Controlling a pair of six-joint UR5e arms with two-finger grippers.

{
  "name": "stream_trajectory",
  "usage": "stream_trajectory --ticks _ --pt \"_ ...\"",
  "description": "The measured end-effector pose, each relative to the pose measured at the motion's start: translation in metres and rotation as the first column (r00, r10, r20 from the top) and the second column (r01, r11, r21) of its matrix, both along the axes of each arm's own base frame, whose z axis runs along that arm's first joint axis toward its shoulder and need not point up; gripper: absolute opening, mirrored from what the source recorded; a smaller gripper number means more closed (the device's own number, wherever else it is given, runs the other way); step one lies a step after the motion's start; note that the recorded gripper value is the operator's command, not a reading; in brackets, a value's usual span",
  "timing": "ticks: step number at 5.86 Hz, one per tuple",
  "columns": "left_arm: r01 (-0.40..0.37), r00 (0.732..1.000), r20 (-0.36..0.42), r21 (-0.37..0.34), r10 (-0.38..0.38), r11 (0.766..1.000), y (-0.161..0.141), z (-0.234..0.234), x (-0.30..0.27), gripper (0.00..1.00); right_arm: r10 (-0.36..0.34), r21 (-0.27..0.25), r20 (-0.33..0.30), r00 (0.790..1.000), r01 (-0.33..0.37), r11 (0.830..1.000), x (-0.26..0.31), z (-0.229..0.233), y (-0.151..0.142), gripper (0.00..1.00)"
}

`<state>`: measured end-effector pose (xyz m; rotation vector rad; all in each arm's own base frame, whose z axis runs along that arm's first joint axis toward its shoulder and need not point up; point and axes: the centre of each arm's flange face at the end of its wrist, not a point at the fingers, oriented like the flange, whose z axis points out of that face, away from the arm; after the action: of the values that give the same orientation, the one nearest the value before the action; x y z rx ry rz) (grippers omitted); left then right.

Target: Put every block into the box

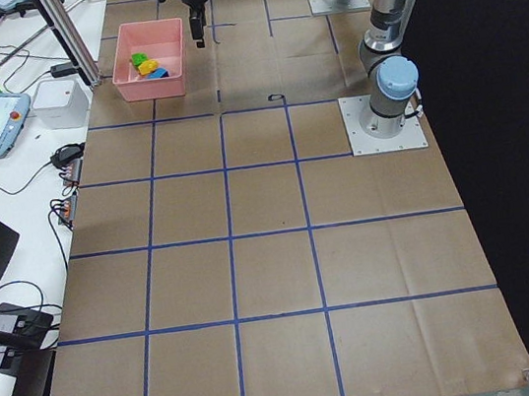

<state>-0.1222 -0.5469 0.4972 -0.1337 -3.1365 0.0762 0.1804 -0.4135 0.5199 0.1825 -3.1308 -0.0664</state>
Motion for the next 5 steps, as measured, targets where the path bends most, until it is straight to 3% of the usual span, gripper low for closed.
stream_trajectory --ticks 5 --pt "0.007 1.000 0.002 0.006 -0.007 1.000 -0.001 -0.004 0.000 1.00 -0.002 -0.007 -0.001 1.000 0.002 1.000 -0.002 0.011 0.013 1.00"
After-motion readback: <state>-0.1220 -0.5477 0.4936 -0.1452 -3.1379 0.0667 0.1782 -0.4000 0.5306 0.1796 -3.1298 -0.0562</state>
